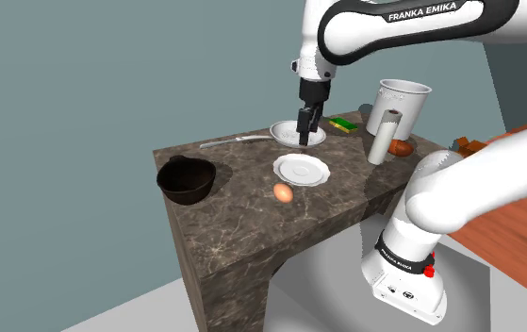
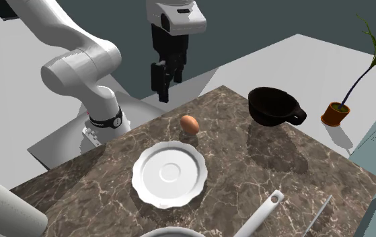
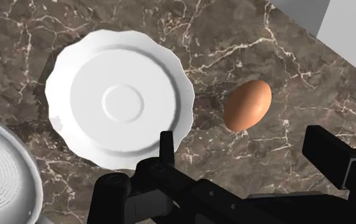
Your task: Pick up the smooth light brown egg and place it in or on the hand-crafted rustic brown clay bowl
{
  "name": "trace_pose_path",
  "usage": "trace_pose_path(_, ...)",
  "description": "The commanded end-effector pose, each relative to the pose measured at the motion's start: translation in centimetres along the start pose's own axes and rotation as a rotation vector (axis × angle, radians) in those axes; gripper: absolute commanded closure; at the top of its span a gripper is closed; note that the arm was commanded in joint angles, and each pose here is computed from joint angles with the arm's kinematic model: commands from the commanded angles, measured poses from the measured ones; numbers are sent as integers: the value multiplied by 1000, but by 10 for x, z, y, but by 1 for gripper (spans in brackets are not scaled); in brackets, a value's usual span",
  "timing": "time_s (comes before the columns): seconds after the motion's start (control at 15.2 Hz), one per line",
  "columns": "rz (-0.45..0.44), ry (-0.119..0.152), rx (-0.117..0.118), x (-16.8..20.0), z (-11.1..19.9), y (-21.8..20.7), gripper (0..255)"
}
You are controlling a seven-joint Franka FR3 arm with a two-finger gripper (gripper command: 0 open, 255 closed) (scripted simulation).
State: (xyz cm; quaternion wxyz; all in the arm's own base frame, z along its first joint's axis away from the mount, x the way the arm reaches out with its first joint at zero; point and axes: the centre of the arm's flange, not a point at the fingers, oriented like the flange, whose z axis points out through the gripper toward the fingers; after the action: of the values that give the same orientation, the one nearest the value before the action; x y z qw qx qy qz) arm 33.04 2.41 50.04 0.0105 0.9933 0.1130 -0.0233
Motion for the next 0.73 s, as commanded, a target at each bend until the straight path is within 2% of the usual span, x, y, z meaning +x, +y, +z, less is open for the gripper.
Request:
trace_pose_path(0.0, -21, -6, 21, 10, 25, -4, 0)
trace_pose_path(0.66, -125, -40, 119, 51, 138, -42, 0)
